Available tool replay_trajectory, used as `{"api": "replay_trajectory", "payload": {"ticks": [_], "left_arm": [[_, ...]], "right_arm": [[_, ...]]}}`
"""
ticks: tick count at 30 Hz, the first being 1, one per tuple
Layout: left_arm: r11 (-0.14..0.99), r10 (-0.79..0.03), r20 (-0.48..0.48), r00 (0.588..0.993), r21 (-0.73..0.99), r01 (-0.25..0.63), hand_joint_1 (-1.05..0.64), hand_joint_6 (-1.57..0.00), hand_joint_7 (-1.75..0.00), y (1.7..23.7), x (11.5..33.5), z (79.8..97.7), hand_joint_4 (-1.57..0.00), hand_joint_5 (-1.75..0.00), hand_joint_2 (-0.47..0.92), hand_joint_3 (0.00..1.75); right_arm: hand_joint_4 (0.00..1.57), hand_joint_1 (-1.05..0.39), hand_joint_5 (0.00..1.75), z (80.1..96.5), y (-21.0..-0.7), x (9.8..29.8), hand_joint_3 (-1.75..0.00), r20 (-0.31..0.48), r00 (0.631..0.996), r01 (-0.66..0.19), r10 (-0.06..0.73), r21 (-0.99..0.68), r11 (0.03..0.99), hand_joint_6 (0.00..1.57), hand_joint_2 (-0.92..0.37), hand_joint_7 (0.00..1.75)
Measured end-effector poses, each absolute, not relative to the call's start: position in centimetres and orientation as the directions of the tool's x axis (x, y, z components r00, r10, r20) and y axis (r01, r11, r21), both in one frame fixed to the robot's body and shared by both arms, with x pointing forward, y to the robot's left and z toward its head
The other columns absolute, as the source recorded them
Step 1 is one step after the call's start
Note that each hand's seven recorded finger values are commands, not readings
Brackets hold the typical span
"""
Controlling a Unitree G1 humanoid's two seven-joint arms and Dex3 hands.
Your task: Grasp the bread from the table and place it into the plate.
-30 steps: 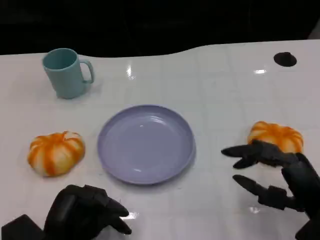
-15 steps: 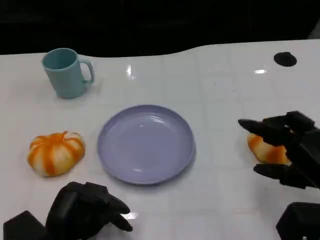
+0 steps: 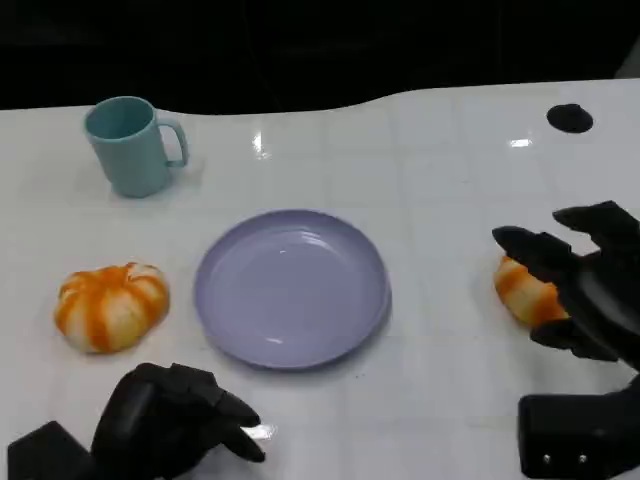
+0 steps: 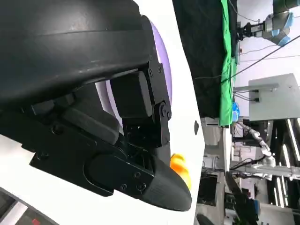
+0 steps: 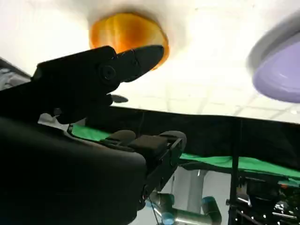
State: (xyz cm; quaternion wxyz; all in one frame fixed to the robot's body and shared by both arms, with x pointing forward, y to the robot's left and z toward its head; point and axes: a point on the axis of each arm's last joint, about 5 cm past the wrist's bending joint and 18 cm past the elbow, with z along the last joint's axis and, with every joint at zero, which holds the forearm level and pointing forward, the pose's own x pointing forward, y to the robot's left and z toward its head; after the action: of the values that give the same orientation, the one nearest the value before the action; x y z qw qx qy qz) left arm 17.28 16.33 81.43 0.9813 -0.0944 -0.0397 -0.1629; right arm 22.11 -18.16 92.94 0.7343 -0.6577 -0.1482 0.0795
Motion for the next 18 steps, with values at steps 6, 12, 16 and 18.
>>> {"api": "replay_trajectory", "payload": {"ticks": [6, 12, 16, 18], "left_arm": [[0.929, -0.312, 0.11, 0.944, -0.174, 0.327, -1.05, -1.57, -0.24, 16.3, 17.3, 81.4, -1.5, -0.55, 0.89, 0.0], [0.929, -0.311, 0.113, 0.944, -0.173, 0.327, -1.05, -1.57, -0.24, 16.3, 17.3, 81.4, -1.5, -0.55, 0.89, 0.0], [0.929, -0.31, 0.113, 0.944, -0.173, 0.326, -1.05, -1.57, -0.25, 16.3, 17.2, 81.4, -1.5, -0.55, 0.89, 0.0], [0.93, -0.309, 0.112, 0.944, -0.173, 0.325, -1.05, -1.57, -0.25, 16.3, 17.2, 81.4, -1.5, -0.55, 0.89, 0.0]], "right_arm": [[0.04, -0.49, 0.62, 92.4, -17.1, 23.2, 0.0, 0.053, 0.954, 0.053, 0.295, -0.999, 0.009, 0.4, -0.8, 0.02], [0.19, -0.47, 0.38, 91.3, -16.4, 24.5, 0.0, -0.009, 0.966, 0.005, 0.257, -0.999, -0.054, 0.42, -0.79, 0.0], [0.23, -0.48, 0.28, 90.4, -16.4, 25.2, 0.0, -0.052, 0.97, -0.033, 0.236, -0.996, -0.086, 0.42, -0.79, 0.0], [0.24, -0.49, 0.26, 90.1, -16.4, 25.6, 0.0, -0.069, 0.972, -0.049, 0.225, -0.994, -0.096, 0.42, -0.78, 0.0]]}}
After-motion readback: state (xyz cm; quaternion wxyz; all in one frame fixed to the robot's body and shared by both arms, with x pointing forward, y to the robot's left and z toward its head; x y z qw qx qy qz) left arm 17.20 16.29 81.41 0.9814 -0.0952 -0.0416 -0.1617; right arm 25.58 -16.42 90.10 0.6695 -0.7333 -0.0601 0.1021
